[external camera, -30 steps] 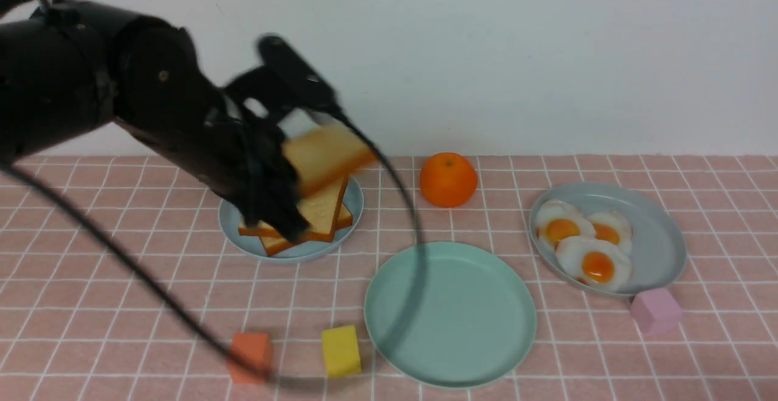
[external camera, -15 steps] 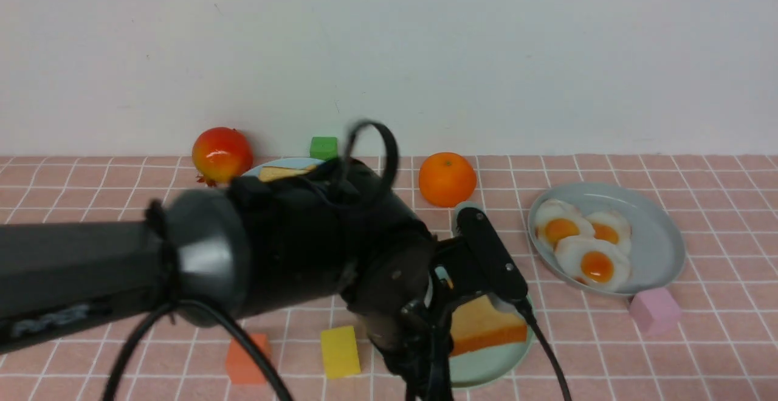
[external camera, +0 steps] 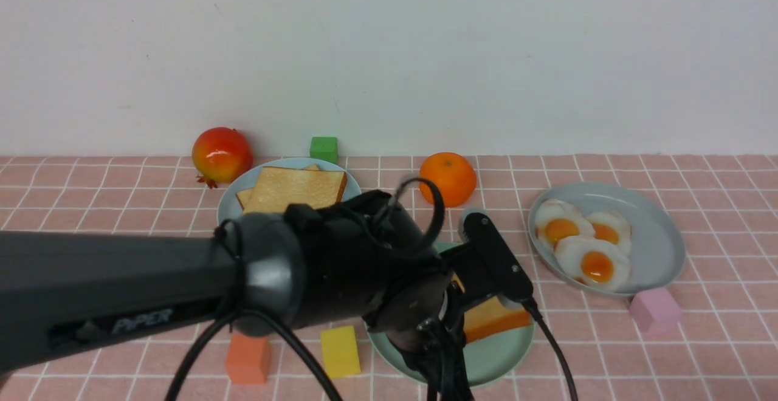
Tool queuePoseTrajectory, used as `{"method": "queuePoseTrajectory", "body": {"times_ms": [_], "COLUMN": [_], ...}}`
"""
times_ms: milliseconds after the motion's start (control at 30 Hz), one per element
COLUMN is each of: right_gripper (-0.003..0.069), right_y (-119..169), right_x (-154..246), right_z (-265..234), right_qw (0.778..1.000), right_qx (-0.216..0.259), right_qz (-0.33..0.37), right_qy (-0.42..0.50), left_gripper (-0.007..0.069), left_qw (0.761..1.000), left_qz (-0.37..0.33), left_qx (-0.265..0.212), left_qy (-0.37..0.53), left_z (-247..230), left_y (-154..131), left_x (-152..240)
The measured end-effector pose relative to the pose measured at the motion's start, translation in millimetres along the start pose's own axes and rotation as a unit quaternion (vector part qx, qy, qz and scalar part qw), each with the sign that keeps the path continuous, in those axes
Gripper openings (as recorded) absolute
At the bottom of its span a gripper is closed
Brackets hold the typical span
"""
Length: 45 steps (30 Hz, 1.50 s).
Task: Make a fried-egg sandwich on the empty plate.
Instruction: Use the left arm to put a slice of bread into the empty plate in the middle, then use the right arm to grab a fried egg
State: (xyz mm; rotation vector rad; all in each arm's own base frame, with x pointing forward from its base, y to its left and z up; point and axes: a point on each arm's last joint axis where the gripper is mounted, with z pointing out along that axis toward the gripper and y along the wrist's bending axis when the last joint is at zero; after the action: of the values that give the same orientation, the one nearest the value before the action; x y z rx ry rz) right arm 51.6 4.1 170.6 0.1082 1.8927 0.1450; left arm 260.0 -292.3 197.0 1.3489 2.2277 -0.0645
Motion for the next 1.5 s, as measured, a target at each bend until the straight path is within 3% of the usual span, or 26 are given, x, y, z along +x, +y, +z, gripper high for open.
{"method": "queuePoseTrajectory", "body": {"times_ms": [233,533,800,867,967,1100,1233,1467,1500], "right_gripper": [0.0239,0.0239,0.0239,0.0239,0.0239,0.0239,0.0239,0.0239,0.0239], "right_y": [0,0,0,0,0,0,0,0,0], "right_x": [0,0,0,0,0,0,0,0,0], "right_z": [0,0,0,0,0,0,0,0,0], "right_qw": [1.0,1.0,1.0,1.0,1.0,1.0,1.0,1.0,1.0], "right_qx": [0.0,0.0,0.0,0.0,0.0,0.0,0.0,0.0,0.0], "right_qz": [0.0,0.0,0.0,0.0,0.0,0.0,0.0,0.0,0.0], "right_qy": [0.0,0.0,0.0,0.0,0.0,0.0,0.0,0.0,0.0], "left_gripper": [0.0147,0.0404,0.0465,0.0433,0.0308,0.0032,0.0012,0.0012,0.0012], "left_qw": [1.0,1.0,0.998,0.995,0.988,0.961,0.929,0.892,0.877], "left_qz": [0.0,-0.02,-0.062,-0.091,-0.124,-0.161,-0.187,-0.198,-0.197], "left_qx": [-0.008,0.0,-0.003,-0.005,0.0,0.036,0.074,0.096,0.099], "left_qy": [-0.003,-0.001,-0.007,-0.031,-0.089,-0.221,-0.31,-0.396,-0.427], "left_z": [5,5,-14,-53,-108,-195,-241,-242,-242], "left_y": [1,-1,0,-2,-6,-13,-19,-33,-36], "left_x": [0,0,-3,-11,-20,-9,35,119,135]}}
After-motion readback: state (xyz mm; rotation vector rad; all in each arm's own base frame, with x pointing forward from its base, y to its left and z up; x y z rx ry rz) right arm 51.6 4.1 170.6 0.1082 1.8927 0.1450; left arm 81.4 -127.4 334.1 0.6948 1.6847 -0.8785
